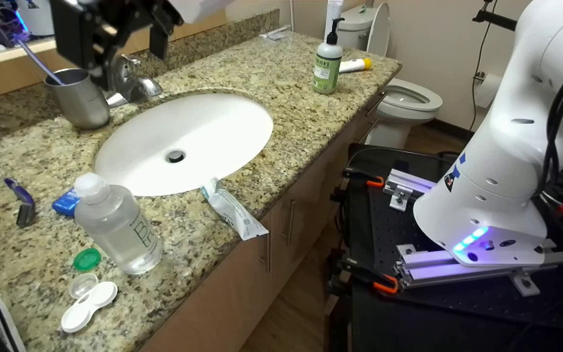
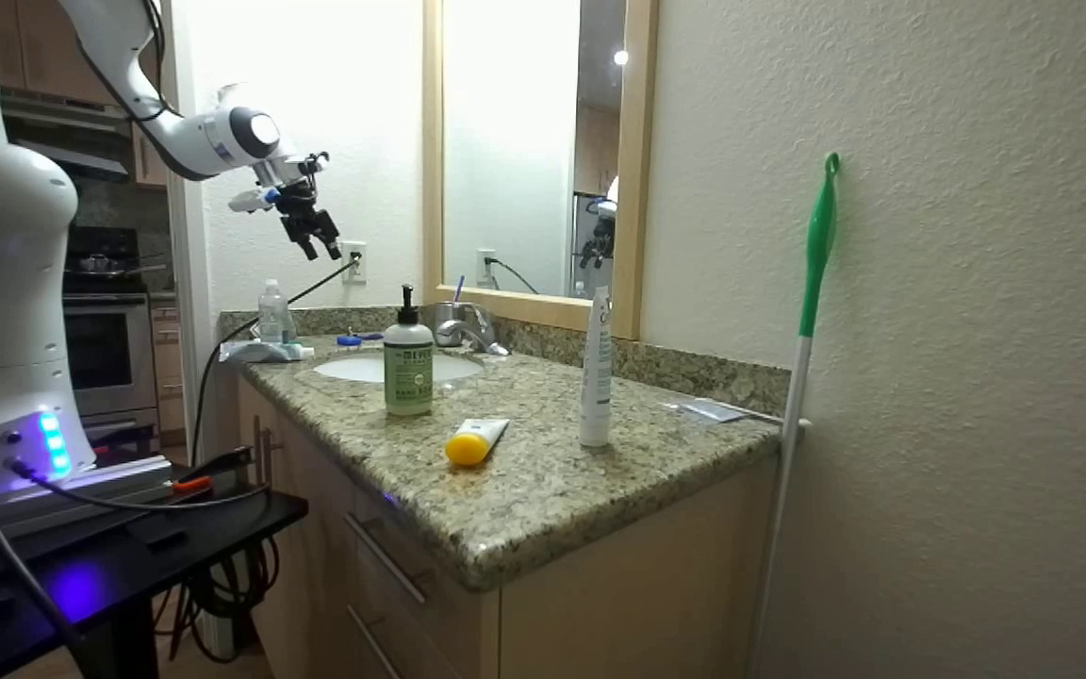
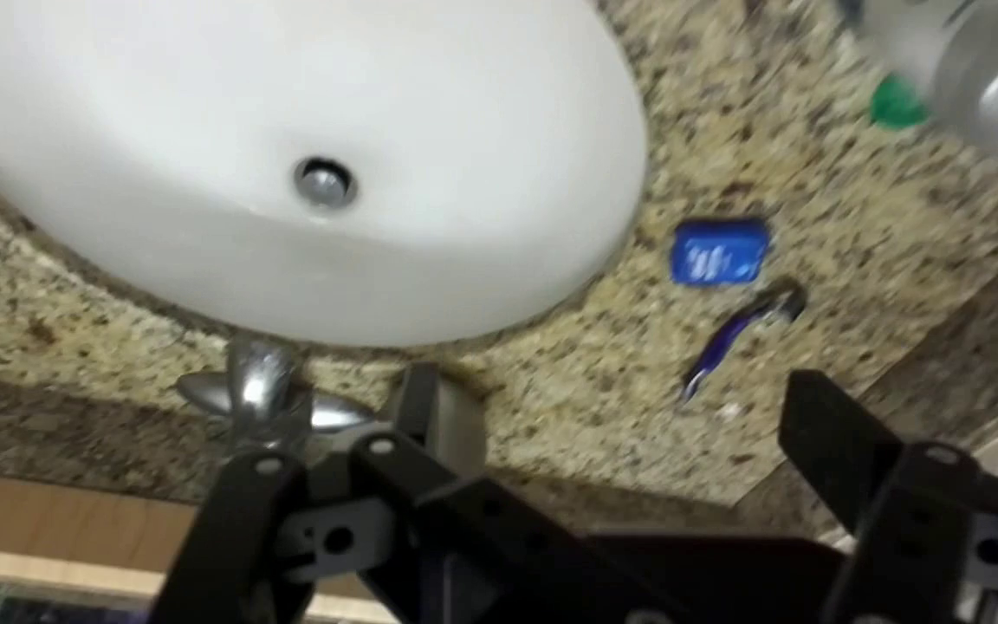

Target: Move the toothbrush cup to the right, take out the toothbrush and put it on the counter

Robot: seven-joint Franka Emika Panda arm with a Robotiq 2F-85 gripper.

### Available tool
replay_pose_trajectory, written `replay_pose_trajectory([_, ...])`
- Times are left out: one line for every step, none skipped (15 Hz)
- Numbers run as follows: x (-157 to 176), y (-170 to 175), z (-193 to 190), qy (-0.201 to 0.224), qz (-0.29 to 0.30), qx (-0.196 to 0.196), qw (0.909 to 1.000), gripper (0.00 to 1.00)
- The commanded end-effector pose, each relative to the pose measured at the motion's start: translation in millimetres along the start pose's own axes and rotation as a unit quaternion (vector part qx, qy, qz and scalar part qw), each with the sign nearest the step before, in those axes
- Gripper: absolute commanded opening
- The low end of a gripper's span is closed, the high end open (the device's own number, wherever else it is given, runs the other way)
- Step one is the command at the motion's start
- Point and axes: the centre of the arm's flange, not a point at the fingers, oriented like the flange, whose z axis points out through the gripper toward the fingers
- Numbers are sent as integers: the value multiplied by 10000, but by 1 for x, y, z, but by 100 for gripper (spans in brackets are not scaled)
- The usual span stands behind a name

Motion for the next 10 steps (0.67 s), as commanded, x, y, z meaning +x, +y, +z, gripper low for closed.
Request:
replay_pose_trajectory([54, 54, 31, 496, 906, -10, 9946, 100])
replay_pose_trajectory([65, 63, 28, 519, 1240, 77, 9909, 100])
replay_pose_trajectory([72, 61, 26, 432, 1528, 231, 9870, 100])
replay_pose_trajectory([47, 70, 16, 435, 1146, 16, 9925, 100])
replay_pose_trajectory([56, 72, 20, 422, 1312, 78, 9904, 100])
replay_pose_trajectory([61, 71, 22, 414, 1390, 121, 9894, 100])
replay_pose_trajectory([63, 67, 23, 408, 1432, 153, 9887, 100])
replay_pose_trajectory([77, 67, 27, 104, 1836, 127, 9829, 100])
replay_pose_trajectory([92, 72, 34, 27, 2244, 125, 9744, 100])
replay_pose_trajectory([107, 77, 39, 6, 2507, 118, 9680, 100])
